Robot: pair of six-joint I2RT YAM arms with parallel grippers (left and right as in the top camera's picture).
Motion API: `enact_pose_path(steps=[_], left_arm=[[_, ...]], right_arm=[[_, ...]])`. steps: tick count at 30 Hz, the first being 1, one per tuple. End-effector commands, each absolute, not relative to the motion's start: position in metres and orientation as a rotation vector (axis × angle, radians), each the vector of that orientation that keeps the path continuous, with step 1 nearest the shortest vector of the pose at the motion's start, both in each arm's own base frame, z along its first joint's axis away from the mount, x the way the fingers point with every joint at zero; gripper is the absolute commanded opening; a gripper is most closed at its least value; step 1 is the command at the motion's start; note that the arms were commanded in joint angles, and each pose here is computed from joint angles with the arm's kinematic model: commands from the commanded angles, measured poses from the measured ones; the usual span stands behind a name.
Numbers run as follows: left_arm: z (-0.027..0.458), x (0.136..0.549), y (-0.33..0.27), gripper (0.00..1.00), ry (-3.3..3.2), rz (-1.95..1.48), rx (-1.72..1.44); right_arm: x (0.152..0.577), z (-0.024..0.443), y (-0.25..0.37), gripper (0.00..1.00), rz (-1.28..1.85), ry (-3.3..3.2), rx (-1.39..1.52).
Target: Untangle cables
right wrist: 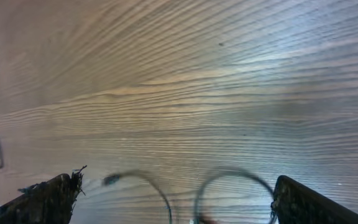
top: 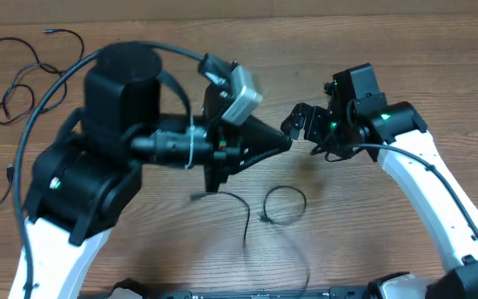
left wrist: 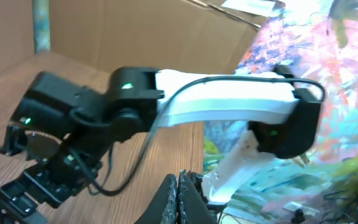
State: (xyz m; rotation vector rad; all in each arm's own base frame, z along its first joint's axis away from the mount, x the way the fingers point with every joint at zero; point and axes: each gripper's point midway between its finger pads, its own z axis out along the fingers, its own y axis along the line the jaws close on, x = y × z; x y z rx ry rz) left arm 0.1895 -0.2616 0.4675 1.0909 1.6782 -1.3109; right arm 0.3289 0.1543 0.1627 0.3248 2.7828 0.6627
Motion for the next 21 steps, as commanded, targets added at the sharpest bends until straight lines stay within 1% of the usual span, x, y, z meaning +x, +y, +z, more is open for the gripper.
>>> enact_pose_path(steps=[1, 5, 8, 9, 12, 13, 14, 15, 16, 18, 19, 21], left_arm=[[0.471, 0.195, -0.25, 0.04, 1.732, -1.19, 1.005], [0.424, 0.224, -0.232, 0.05, 2.05, -1.022, 0.78], [0.381, 0.231, -0.221, 0.12, 2.274, -0.921, 0.71], [0.367, 0.232, -0.218, 0.15, 2.343, -0.891, 0.698], [0.321, 0.231, -0.214, 0.17, 2.578, -0.796, 0.69], [0.309, 0.23, -0.214, 0.2, 2.636, -0.775, 0.695], [0.297, 0.229, -0.216, 0.27, 2.698, -0.758, 0.704], [0.286, 0.227, -0.218, 0.41, 2.756, -0.75, 0.715], [0.265, 0.225, -0.224, 0.56, 2.862, -0.732, 0.732], [0.244, 0.22, -0.23, 0.66, 2.982, -0.708, 0.724], [0.234, 0.216, -0.234, 0.73, 3.041, -0.69, 0.72], [0.214, 0.208, -0.242, 0.84, 3.152, -0.637, 0.731]], right_arm=[[0.336, 0.166, 0.148, 1.0, 0.61, 2.758, 0.332], [0.337, 0.166, 0.143, 1.0, 0.605, 2.757, 0.35], [0.34, 0.166, 0.135, 1.0, 0.601, 2.751, 0.385], [0.342, 0.167, 0.13, 1.0, 0.606, 2.748, 0.405], [0.343, 0.17, 0.12, 1.0, 0.666, 2.748, 0.465], [0.343, 0.172, 0.117, 1.0, 0.692, 2.747, 0.486], [0.342, 0.174, 0.113, 1.0, 0.718, 2.748, 0.509], [0.342, 0.175, 0.111, 1.0, 0.739, 2.747, 0.522], [0.342, 0.177, 0.106, 1.0, 0.778, 2.745, 0.525], [0.341, 0.177, 0.099, 1.0, 0.79, 2.747, 0.533], [0.34, 0.176, 0.096, 1.0, 0.783, 2.75, 0.536], [0.339, 0.175, 0.092, 1.0, 0.776, 2.756, 0.541]])
